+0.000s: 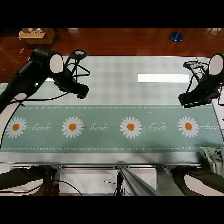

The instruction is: Fold the shirts.

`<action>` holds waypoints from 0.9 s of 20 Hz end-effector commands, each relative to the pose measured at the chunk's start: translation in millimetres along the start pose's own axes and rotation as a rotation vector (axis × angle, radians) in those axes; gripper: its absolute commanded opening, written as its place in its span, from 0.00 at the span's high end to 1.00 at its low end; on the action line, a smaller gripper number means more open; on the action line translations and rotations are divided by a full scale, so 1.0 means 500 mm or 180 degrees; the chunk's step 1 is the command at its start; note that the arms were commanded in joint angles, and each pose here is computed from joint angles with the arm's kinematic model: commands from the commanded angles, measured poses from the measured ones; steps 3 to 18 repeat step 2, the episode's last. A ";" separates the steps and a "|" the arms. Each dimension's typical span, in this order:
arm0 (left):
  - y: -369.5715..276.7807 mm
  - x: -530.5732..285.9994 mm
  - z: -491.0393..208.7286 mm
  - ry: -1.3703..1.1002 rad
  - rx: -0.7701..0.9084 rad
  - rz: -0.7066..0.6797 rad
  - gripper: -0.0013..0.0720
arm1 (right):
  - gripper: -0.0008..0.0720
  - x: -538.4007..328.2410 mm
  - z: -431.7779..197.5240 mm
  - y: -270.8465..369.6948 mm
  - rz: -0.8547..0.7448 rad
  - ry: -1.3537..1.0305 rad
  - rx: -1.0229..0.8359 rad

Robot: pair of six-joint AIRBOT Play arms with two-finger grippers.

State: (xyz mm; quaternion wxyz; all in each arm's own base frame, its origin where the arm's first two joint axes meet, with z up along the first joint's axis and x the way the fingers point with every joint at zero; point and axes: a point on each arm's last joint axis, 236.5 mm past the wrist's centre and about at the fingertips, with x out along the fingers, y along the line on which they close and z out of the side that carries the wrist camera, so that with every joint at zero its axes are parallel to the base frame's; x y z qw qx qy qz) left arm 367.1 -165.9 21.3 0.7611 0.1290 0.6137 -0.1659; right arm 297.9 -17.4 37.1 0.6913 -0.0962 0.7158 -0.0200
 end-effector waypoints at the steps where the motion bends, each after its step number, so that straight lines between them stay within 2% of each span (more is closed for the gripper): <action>1: 0.000 0.000 0.001 -0.0004 0.0006 0.0001 0.13 | 0.45 0.000 0.001 0.000 0.0000 -0.0003 -0.0001; 18: 0.000 0.000 0.001 -0.0004 0.0005 0.0001 0.13 | 0.45 0.000 0.001 0.000 0.0000 -0.0003 -0.0001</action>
